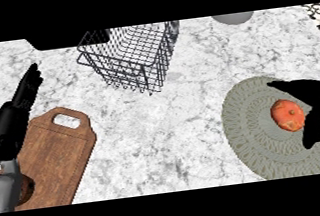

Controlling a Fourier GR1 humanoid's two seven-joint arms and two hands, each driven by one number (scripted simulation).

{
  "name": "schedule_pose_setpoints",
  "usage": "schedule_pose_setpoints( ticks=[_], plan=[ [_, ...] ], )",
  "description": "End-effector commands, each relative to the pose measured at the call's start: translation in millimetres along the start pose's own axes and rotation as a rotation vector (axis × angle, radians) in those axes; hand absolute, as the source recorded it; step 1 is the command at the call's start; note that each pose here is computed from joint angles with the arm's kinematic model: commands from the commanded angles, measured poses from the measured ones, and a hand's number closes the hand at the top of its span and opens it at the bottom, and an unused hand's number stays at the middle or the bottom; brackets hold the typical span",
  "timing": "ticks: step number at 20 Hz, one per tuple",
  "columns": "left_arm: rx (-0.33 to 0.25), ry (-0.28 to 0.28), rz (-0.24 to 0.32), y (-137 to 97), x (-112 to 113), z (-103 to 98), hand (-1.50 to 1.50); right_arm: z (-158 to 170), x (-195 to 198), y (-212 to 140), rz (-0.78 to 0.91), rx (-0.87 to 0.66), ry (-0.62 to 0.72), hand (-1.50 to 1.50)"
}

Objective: Pick the squash from the placemat and place it in the basket

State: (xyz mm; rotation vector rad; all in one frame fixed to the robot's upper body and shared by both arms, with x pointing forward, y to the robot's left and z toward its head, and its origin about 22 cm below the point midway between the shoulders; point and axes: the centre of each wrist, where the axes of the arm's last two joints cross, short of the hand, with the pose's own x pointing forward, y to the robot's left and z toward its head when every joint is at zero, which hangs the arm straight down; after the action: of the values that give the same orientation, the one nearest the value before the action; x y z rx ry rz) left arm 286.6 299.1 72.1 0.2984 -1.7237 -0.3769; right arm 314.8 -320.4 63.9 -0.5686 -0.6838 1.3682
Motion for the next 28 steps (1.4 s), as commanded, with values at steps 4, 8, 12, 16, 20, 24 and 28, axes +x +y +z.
schedule_pose_setpoints(
  ticks=[4,8,12,16,20,24,28],
  plan=[
    [0.002,0.018,-0.009,0,-4,-5,0.0,5,-15,12,0.0,-0.008,0.014,-1.5],
    [-0.001,-0.003,-0.006,-16,15,1,0.0,-22,-17,20,0.0,0.033,0.018,-1.5],
    [-0.003,-0.008,0.002,1,-1,-4,0.0,-26,-8,31,-0.089,0.031,0.007,1.5],
    [-0.001,-0.005,0.025,-9,15,10,0.0,-40,-13,26,-0.005,-0.011,-0.017,1.5],
    [0.015,-0.013,-0.007,-12,2,-10,0.0,-52,-8,37,0.038,-0.026,-0.039,1.5],
    [-0.01,-0.023,-0.004,-16,4,10,0.0,-56,-3,30,0.076,-0.122,-0.061,1.5],
    [-0.005,0.002,0.009,-5,6,-6,0.0,-54,24,8,-0.005,-0.283,0.102,1.5]
  ],
)
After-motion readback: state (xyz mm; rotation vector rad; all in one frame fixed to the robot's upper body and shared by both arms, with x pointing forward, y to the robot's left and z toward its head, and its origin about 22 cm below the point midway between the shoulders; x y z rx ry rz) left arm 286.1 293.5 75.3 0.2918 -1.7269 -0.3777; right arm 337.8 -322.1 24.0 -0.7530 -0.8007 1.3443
